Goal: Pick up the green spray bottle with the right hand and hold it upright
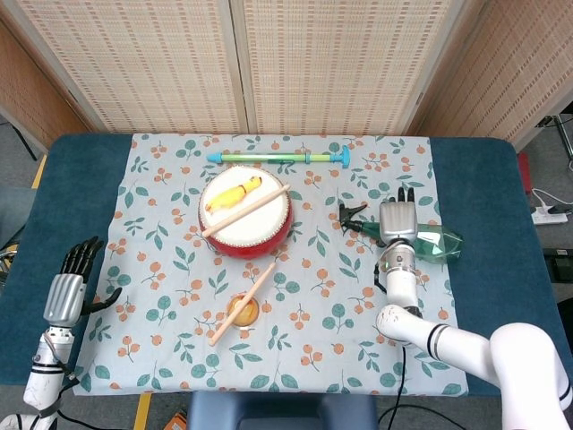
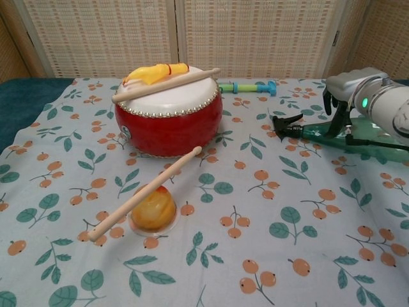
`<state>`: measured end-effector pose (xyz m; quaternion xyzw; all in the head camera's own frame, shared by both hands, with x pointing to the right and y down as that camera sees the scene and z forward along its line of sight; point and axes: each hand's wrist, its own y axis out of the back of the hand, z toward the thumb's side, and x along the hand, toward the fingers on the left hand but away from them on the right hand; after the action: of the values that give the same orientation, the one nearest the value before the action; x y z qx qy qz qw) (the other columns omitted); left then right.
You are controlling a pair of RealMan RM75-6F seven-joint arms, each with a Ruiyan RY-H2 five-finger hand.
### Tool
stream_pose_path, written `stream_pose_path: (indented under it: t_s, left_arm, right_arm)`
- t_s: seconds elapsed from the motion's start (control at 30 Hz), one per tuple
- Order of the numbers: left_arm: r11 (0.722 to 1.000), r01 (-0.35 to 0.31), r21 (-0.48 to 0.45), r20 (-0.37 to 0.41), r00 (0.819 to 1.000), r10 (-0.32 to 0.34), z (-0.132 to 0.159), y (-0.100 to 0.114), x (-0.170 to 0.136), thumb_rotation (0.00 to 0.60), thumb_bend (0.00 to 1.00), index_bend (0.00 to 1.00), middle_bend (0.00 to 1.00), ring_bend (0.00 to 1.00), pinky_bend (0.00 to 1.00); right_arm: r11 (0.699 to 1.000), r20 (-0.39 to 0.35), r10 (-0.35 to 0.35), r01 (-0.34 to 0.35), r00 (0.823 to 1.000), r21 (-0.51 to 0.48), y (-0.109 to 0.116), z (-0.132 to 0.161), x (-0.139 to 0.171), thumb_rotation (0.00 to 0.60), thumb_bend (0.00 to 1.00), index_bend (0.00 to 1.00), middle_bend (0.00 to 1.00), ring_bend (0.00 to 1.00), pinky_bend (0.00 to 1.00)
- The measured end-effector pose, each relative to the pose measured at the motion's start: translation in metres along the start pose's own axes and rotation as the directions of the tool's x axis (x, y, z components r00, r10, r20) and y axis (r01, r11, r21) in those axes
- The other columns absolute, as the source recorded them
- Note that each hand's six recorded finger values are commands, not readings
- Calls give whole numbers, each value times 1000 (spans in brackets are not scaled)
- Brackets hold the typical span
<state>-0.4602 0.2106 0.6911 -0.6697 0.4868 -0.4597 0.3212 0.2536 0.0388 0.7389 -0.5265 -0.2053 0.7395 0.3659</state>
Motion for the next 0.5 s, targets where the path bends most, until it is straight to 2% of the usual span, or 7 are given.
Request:
stream_pose_path:
  t_s: [0.5]
  left_arm:
    - [1000,-11,-13,-7,1000,11,-3,2,2,600,224,0,0,0,28]
  right_arm:
    - [999,12,40,-40,999,7,-13,1,-10,600,0,331,272,7,0]
